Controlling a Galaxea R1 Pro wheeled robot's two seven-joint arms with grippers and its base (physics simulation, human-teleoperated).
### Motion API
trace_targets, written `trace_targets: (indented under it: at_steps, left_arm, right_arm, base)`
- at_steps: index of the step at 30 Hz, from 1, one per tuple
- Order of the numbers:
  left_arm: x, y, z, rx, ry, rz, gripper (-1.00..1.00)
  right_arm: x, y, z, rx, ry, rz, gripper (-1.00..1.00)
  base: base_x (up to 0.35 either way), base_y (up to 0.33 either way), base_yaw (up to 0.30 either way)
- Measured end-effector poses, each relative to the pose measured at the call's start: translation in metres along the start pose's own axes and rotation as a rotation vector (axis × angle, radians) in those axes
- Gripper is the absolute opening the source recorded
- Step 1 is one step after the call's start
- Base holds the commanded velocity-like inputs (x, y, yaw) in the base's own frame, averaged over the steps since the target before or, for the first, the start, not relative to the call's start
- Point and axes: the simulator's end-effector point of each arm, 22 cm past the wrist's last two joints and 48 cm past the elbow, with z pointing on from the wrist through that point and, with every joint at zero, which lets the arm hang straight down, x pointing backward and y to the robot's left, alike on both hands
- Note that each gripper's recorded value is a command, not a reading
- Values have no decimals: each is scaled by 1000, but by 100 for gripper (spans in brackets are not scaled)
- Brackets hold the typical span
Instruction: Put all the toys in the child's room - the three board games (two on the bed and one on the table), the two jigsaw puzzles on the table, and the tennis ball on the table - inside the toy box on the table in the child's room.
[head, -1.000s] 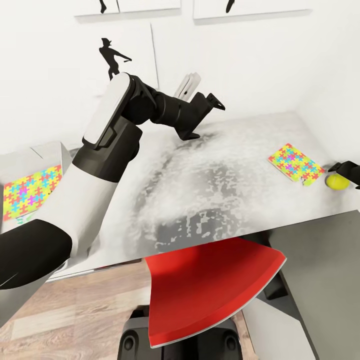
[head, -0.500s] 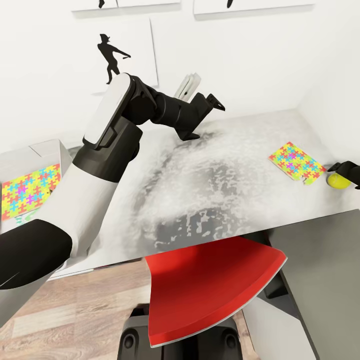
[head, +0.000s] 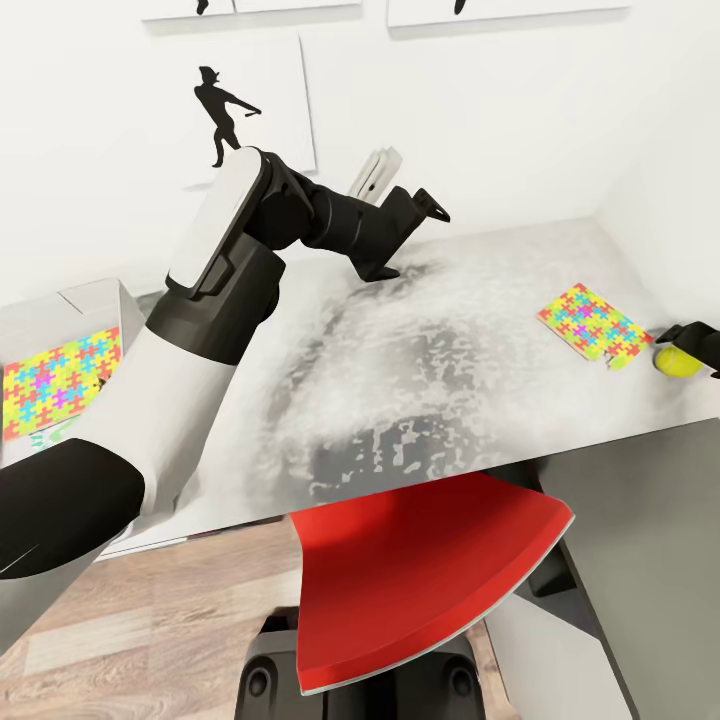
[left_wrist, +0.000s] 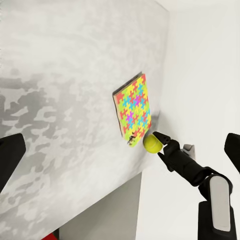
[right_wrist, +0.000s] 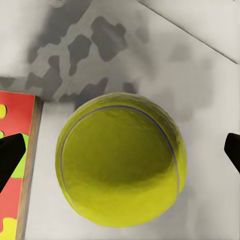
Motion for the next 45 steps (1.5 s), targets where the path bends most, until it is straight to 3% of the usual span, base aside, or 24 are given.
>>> trace_targets:
  at_steps: [45]
  left_arm:
    - [-1, -2, -1, 2, -2, 2, 100]
  right_arm:
    - [4, 0, 2, 1, 7, 0, 100]
  base:
    - [0, 0, 0]
